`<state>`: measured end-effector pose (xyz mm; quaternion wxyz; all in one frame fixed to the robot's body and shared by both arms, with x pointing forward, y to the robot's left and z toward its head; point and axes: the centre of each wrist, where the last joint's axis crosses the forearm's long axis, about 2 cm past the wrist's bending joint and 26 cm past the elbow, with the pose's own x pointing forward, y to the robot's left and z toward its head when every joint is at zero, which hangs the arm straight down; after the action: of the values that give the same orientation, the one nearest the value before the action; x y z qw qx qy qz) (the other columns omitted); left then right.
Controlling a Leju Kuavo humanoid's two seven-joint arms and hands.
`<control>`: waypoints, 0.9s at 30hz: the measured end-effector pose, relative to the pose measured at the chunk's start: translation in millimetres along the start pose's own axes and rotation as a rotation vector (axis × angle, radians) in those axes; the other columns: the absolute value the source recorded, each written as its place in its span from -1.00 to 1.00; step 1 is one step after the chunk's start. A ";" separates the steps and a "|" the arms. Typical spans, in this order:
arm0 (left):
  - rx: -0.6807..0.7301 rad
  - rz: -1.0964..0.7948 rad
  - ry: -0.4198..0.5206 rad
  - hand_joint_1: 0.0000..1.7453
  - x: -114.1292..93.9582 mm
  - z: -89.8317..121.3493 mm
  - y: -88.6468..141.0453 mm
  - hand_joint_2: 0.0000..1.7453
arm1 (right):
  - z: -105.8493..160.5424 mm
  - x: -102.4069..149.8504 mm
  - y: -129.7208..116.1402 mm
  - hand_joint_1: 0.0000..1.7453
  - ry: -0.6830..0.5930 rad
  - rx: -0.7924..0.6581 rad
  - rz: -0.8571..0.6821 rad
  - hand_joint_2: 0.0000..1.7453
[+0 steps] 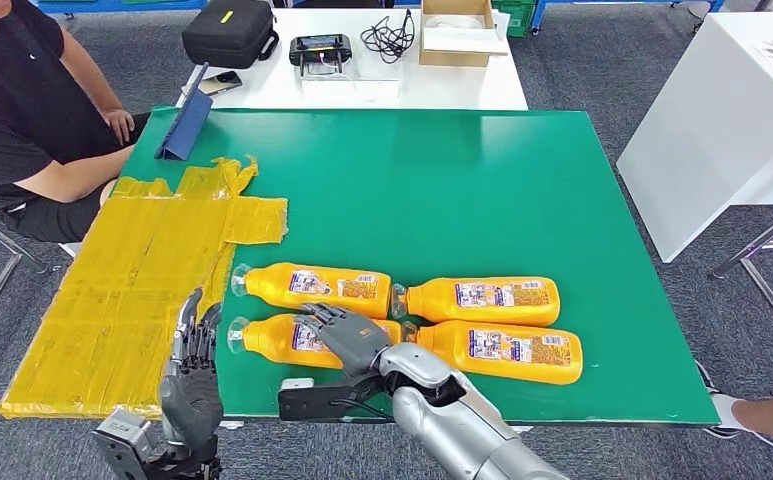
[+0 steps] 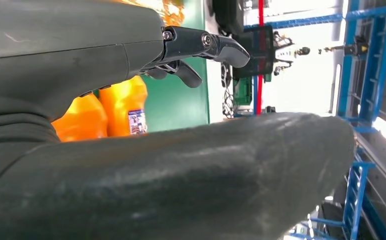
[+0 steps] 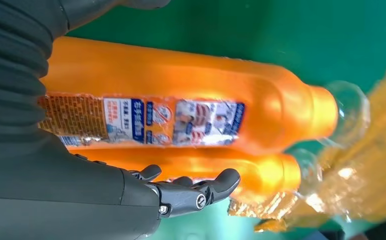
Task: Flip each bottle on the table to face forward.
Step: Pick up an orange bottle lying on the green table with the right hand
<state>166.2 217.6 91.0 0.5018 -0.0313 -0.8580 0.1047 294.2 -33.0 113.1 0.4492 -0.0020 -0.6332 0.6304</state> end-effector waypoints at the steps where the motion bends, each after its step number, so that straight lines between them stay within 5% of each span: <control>1: 0.005 -0.002 0.002 -1.00 0.1 1.0 1.0 -1.00 | 0.2 -0.3 0.9 -1.00 0.011 0.003 0.018 1.00; 12: 0.062 -0.009 0.017 -1.00 3.7 10.8 11.0 -1.00 | 3.9 -0.3 11.7 -1.00 0.125 -0.048 0.211 1.00; 20: 0.068 -0.001 0.021 -1.00 3.8 12.9 14.8 -1.00 | 6.1 -6.1 21.0 -1.00 0.207 0.043 0.291 1.00; 24: 0.076 0.000 0.017 -1.00 3.5 11.4 15.5 -1.00 | 0.3 -5.3 22.9 0.89 0.297 0.123 0.393 1.00; 27: 0.078 0.002 0.017 -1.00 3.3 10.9 14.7 -1.00 | -0.6 -8.9 26.2 1.00 0.339 0.158 0.433 1.00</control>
<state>154.3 230.9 85.6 0.5097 -0.0132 -0.8491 0.1384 285.1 -32.2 87.0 0.4024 -0.2076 -0.4825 0.7498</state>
